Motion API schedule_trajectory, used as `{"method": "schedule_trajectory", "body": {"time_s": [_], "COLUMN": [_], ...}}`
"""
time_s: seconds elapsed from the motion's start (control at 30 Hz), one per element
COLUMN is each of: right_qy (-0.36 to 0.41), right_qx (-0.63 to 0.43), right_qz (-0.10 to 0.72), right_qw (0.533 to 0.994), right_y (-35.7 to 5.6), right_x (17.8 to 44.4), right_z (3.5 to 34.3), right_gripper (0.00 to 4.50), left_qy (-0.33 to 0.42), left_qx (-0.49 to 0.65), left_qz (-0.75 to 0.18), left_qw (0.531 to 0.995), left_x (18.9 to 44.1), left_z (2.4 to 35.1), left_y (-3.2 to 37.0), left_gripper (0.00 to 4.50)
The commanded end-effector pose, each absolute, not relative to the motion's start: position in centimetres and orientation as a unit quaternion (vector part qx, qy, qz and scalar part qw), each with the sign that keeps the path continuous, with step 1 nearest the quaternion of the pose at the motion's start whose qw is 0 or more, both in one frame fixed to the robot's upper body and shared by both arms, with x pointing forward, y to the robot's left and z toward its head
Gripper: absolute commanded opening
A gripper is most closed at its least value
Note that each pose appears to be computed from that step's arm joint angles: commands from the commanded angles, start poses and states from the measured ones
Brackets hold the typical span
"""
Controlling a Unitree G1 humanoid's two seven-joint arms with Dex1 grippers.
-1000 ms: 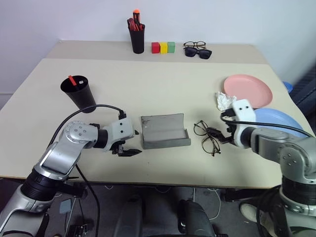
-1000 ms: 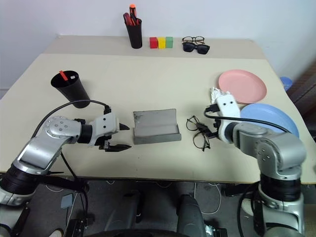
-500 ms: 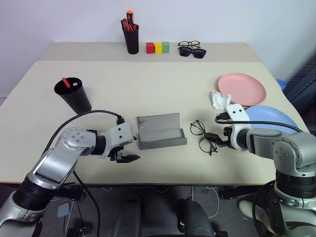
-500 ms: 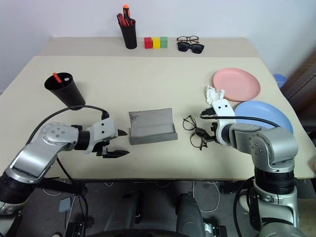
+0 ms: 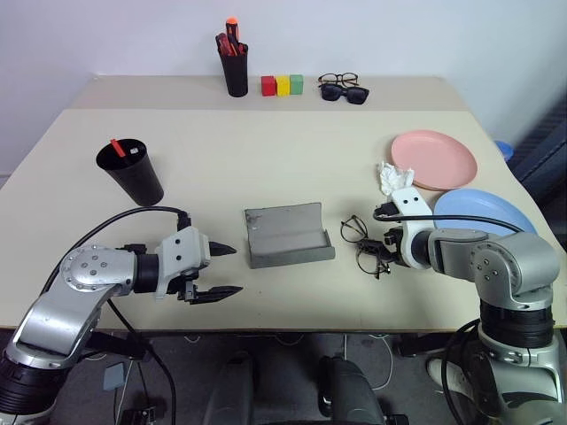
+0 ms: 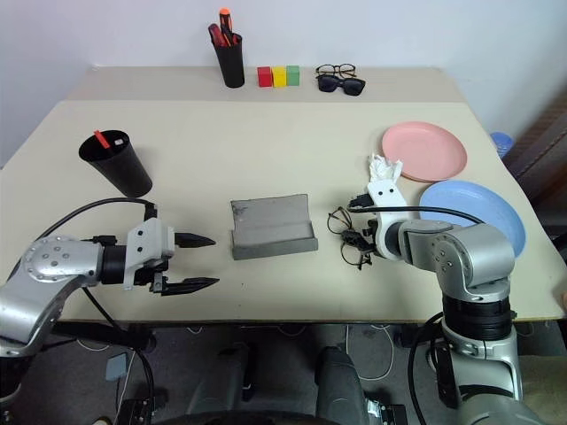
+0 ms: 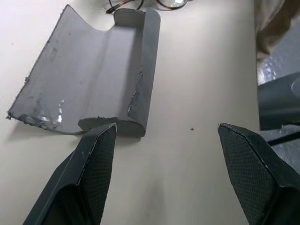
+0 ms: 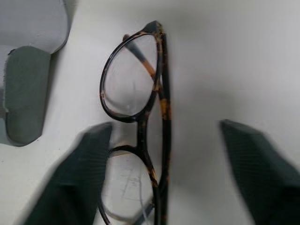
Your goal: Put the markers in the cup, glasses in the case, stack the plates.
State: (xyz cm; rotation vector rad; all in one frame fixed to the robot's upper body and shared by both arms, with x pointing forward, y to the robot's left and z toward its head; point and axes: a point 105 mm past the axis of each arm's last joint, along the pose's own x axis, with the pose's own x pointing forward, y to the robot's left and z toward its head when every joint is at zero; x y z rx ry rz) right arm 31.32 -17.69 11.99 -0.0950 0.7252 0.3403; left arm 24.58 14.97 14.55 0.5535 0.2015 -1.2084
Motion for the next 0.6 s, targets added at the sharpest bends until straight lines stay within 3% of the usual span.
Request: {"method": "schedule_trajectory", "body": {"time_s": [0.03, 0.13, 0.43, 0.5, 0.6], "right_qy": [0.334, 0.334, 0.321, 0.234, 0.178], "right_qx": [-0.047, -0.048, -0.060, -0.057, -0.070], "right_qz": [0.168, 0.170, 0.179, 0.233, 0.283], "right_qw": [0.926, 0.926, 0.928, 0.942, 0.940], "right_y": [-17.5, -17.5, -17.7, -15.9, -14.1], "right_x": [31.8, 31.8, 32.1, 32.9, 33.2], "right_z": [12.9, 12.9, 13.8, 17.2, 19.7], "right_gripper": [1.68, 0.15, 0.07, 0.07, 0.07], "left_qy": [0.062, 0.060, 0.046, 0.020, 0.016], "left_qx": [0.267, 0.268, 0.261, 0.235, 0.216], "left_qz": [-0.559, -0.558, -0.550, -0.546, -0.553], "left_qw": [0.783, 0.783, 0.792, 0.804, 0.805], "left_x": [24.3, 24.3, 24.5, 24.7, 24.4], "left_z": [16.0, 16.1, 16.4, 16.8, 16.7], "left_y": [15.1, 15.2, 15.1, 14.9, 15.1], "left_gripper": [3.53, 3.53, 3.53, 3.53, 3.53]}}
